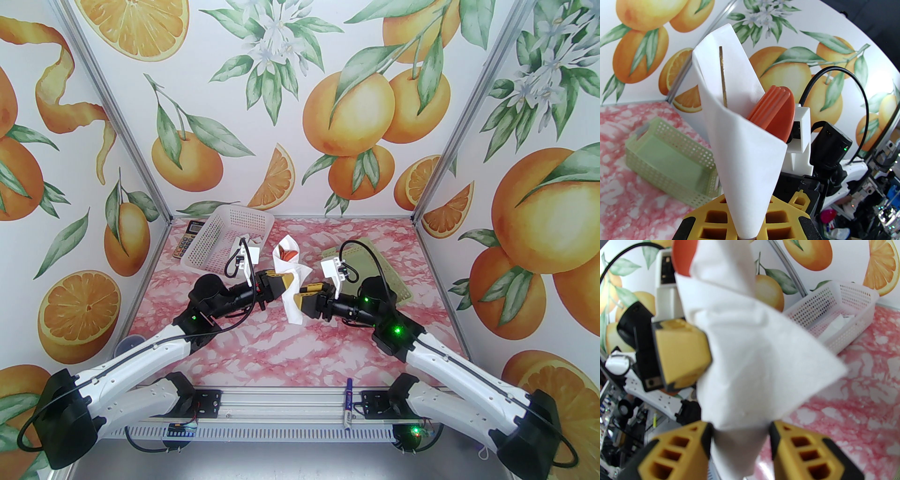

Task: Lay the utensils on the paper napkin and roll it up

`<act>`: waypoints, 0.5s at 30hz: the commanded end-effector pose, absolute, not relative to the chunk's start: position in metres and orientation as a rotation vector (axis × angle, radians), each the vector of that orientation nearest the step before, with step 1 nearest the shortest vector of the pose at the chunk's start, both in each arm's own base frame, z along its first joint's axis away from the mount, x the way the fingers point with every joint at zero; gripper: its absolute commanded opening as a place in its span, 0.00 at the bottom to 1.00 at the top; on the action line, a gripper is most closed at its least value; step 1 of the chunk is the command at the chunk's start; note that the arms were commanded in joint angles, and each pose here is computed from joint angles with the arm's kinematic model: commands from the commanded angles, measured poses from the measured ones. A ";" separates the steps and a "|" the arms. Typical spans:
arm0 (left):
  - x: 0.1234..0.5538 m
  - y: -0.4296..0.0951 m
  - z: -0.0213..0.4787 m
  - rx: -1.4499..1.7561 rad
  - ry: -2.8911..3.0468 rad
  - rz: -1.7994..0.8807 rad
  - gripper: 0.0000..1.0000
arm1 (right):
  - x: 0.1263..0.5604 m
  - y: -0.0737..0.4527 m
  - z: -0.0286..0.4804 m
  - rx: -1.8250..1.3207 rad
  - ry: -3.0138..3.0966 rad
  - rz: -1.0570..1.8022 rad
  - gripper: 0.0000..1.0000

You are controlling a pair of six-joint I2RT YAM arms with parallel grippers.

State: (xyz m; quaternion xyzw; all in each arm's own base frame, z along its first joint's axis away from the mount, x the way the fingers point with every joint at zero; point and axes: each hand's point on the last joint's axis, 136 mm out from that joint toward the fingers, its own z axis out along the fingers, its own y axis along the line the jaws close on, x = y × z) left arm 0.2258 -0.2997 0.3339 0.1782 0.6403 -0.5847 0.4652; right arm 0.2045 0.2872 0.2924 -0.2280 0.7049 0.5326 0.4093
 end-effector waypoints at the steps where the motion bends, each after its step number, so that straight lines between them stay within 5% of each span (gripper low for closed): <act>1: 0.218 -0.301 0.358 0.464 1.485 -1.481 0.00 | 0.199 0.294 0.325 -0.615 1.656 1.413 0.44; 15: 0.207 -0.309 0.366 0.541 1.456 -1.558 0.00 | 0.189 0.304 0.347 -0.708 1.564 1.523 0.28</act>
